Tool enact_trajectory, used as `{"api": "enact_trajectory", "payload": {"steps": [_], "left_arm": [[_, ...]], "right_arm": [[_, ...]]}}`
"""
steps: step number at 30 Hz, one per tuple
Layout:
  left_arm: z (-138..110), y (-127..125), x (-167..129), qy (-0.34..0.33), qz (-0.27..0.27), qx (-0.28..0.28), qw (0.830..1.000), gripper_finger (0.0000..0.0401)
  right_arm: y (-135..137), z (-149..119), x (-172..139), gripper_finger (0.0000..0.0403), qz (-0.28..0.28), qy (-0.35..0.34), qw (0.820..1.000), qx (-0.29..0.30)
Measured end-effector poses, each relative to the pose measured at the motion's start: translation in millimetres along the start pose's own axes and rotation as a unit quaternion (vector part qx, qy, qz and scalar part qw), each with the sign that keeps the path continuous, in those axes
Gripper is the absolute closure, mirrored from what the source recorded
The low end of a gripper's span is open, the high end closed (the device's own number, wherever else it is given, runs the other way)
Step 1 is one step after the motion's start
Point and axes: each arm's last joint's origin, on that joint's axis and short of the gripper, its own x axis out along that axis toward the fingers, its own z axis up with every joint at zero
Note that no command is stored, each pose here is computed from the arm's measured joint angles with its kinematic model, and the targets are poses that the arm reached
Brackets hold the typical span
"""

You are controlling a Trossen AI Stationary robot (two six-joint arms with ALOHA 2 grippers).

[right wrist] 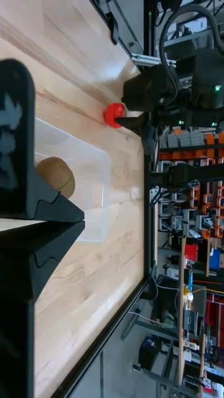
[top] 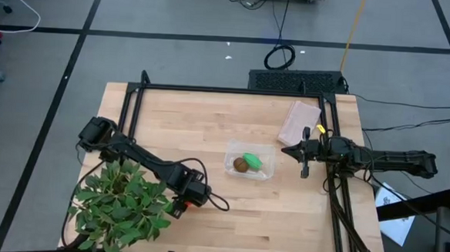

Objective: Pick and placing Produce into tupperware
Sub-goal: Put the red tomato into the transparent bin

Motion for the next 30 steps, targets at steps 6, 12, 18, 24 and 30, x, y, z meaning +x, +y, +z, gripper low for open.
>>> {"api": "enact_trajectory", "payload": {"steps": [6,12,18,24,30], "left_arm": [[-1,0,1,0.0,0.002,0.0,1.0,0.0137],[-8,1,12,-0.004,0.002,-0.004,1.0,0.0136],[-9,2,15,-0.012,0.002,-0.001,1.0,0.0136],[-10,2,15,-0.006,0.002,0.014,1.0,0.0137],[-10,1,13,0.007,0.01,0.021,1.0,0.0165]], "right_arm": [[0,0,0,0.0403,0.0,0.0,1.0,0.0],[0,0,0,0.0403,0.0,0.002,1.0,0.0],[0,0,0,0.0403,0.0,0.002,1.0,0.0],[0,0,0,0.0403,0.0,0.002,1.0,0.0],[0,0,0,0.0403,0.0,0.002,1.0,0.0]]}}
